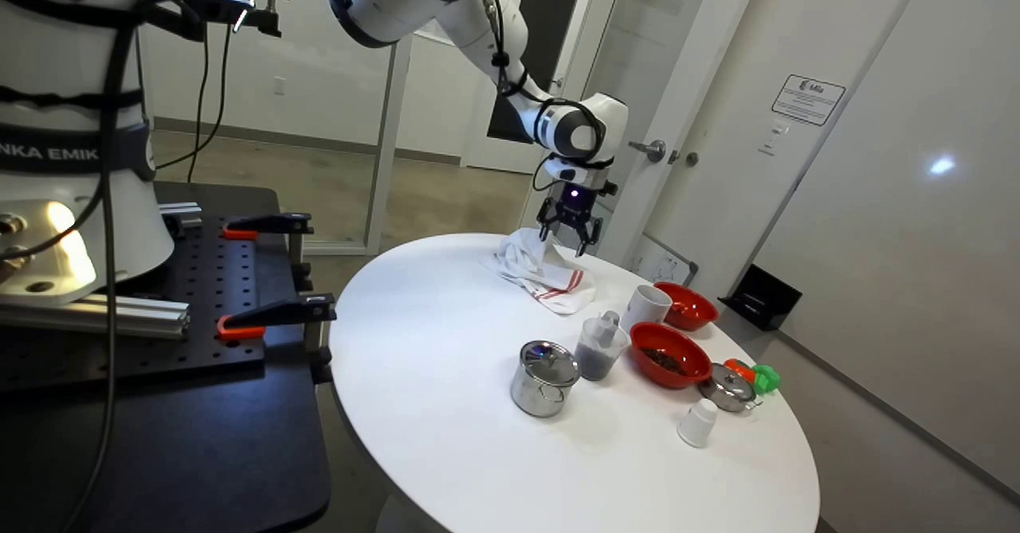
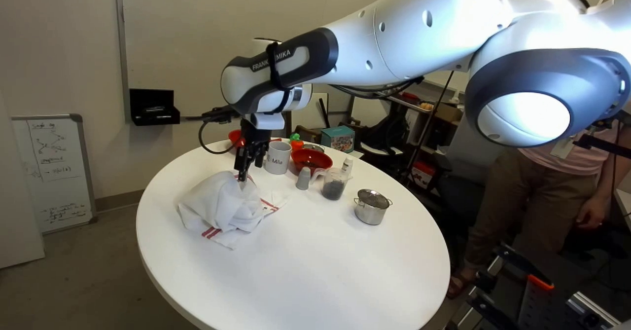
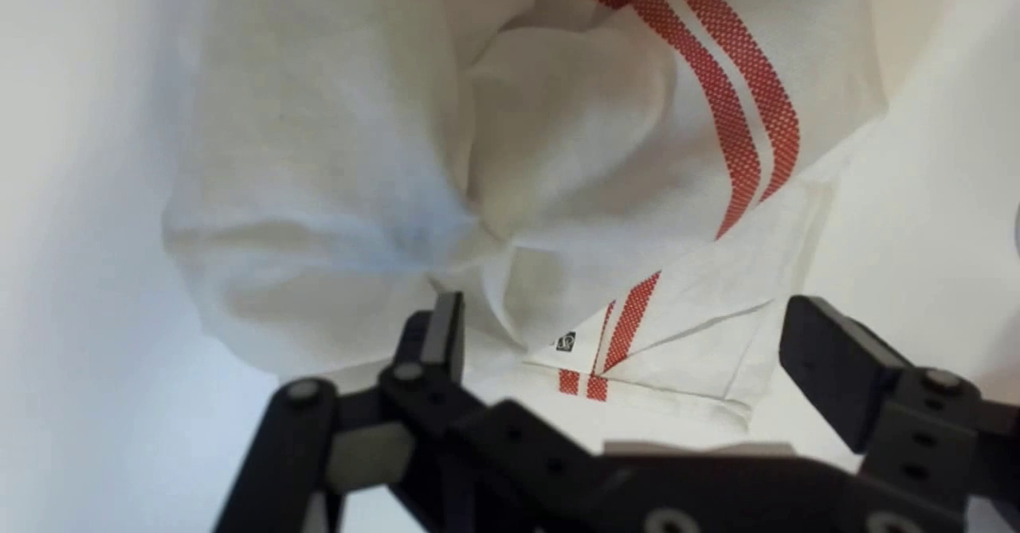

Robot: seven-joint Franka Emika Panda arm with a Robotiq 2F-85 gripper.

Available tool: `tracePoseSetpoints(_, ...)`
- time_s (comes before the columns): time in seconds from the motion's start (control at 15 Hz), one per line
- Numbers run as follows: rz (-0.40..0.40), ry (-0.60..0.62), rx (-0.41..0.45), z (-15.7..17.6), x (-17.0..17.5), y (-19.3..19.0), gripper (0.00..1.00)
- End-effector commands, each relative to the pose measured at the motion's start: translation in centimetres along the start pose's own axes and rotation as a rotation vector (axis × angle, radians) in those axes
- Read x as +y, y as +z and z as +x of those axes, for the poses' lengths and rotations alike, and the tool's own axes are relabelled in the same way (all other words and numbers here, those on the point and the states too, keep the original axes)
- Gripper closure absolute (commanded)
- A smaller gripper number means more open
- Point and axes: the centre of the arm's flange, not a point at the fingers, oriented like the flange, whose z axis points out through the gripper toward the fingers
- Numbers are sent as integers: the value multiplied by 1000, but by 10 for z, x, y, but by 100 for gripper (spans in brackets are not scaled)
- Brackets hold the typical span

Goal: Pick up the towel and place it back on the table

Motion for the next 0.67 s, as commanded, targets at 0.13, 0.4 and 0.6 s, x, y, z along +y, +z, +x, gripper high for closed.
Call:
tracePoseSetpoints(0.13,27,-59,4,2,-3,-35,0)
tracePoseSetpoints(0.4,24,-51,-25,-7,-6,-32,0)
tracePoseSetpoints(0.6,28,-67,-24,-9,-2,-30,0)
